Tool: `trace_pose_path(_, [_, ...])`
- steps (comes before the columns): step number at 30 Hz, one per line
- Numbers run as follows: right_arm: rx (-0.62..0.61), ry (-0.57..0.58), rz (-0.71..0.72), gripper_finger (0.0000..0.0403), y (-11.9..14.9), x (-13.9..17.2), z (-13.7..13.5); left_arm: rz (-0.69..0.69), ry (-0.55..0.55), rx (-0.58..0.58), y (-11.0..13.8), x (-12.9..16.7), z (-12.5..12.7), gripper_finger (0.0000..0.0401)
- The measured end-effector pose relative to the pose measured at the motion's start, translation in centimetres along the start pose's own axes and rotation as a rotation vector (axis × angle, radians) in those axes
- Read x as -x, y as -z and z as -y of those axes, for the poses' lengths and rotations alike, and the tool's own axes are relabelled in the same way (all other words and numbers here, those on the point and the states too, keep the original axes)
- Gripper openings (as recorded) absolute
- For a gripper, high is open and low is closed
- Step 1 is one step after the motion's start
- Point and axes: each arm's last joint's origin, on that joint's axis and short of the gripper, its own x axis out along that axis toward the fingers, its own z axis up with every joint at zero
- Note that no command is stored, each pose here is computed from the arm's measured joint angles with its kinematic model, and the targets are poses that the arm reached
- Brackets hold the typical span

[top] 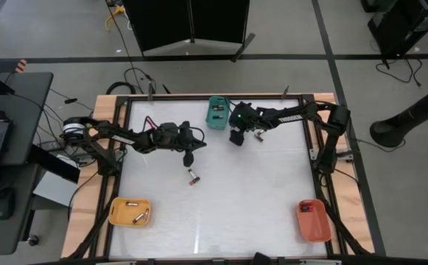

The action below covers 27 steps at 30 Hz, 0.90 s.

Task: Sort batteries
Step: Put the silver battery into the yellow bin

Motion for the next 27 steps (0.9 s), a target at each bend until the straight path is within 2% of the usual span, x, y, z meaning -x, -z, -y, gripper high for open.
trace_pose_path(18, [0.047, -0.045, -0.015, 0.0161, 0.1, 0.1, -1.0, -0.004, 0.012, -0.003, 0.1, 0.0, 0.4, 0.0006])
trace_pose_path(21, [0.058, -0.033, -0.033, 0.0154, 0.2, 0.5, -1.1, -0.004, 0.012, -0.003, 0.1, 0.0, 0.4, 0.0006])
trace_pose_path(23, [0.087, 0.014, -0.043, 0.0156, 0.2, 1.2, -0.9, -0.004, 0.012, -0.003, 0.1, 0.0, 0.4, 0.0006])
trace_pose_path(27, [0.117, 0.054, 0.018, 0.0171, -0.6, 2.3, 0.8, -0.004, 0.012, -0.003, 0.1, 0.0, 0.4, 0.0006])
